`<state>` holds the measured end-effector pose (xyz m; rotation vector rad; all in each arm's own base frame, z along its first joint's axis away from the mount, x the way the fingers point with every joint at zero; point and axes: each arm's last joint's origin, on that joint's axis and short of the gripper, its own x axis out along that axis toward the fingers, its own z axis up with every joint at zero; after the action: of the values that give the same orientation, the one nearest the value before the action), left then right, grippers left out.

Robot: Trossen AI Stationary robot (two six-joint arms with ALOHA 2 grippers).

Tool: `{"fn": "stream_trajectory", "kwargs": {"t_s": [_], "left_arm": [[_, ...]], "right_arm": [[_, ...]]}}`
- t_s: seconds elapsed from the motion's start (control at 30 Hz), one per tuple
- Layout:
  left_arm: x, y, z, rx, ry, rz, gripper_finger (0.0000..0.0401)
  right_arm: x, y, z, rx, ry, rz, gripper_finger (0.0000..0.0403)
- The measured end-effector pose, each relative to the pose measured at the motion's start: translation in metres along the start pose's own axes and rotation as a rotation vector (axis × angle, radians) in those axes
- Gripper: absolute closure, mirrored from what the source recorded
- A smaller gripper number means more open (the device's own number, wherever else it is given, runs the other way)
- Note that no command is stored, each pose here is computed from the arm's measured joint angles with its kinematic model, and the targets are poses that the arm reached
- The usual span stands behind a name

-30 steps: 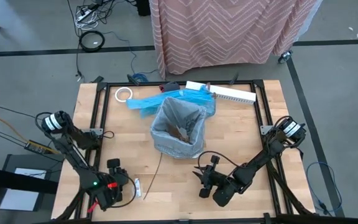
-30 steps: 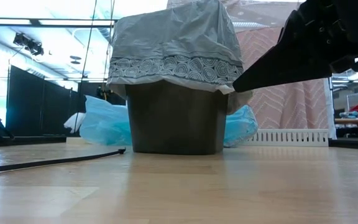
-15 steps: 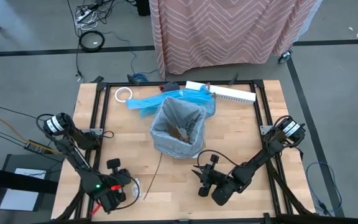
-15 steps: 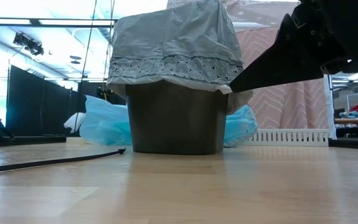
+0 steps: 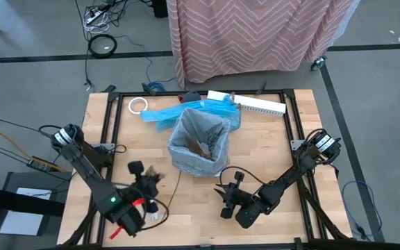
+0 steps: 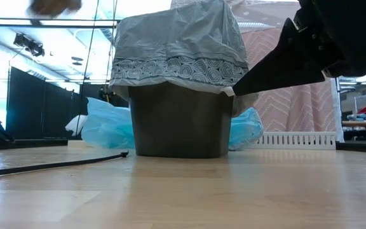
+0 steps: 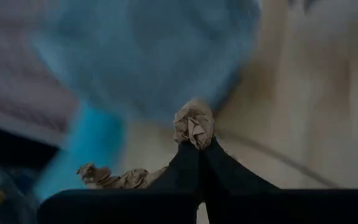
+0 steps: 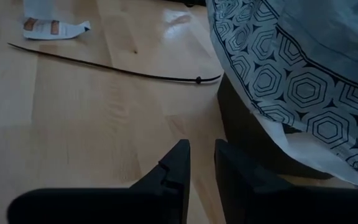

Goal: Place trash/remove bag and relplace
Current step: Put the brown napkin inside the black trash bin

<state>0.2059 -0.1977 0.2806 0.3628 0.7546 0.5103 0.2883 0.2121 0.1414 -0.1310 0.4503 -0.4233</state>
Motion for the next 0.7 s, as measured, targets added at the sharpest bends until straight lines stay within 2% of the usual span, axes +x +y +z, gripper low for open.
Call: {"fn": "stream_trajectory", "kwargs": {"t_s": [0.2,0.37,0.47,0.6,0.7], "left_arm": [[-0.012,0.039,0.068,0.109,-0.19,0.154,0.039],[-0.012,0.077,0.116,0.141,-0.226,0.251,0.039],[-0.003,0.094,0.141,0.137,-0.233,0.187,0.0391],[0.016,0.111,0.167,0.116,-0.318,-0.027,0.0391],[0.033,0.127,0.177,0.08,-0.347,-0.071,0.0391]], "right_arm": [[0.0,0.0,0.0,0.009,0.0,0.0,0.0343],[0.0,0.0,0.0,0.018,0.0,0.0,0.0346],[0.0,0.0,0.0,0.018,0.0,0.0,0.0346],[0.0,0.0,0.0,0.018,0.001,0.001,0.0346],[0.0,0.001,0.0,0.019,0.012,0.022,0.0349]]}}
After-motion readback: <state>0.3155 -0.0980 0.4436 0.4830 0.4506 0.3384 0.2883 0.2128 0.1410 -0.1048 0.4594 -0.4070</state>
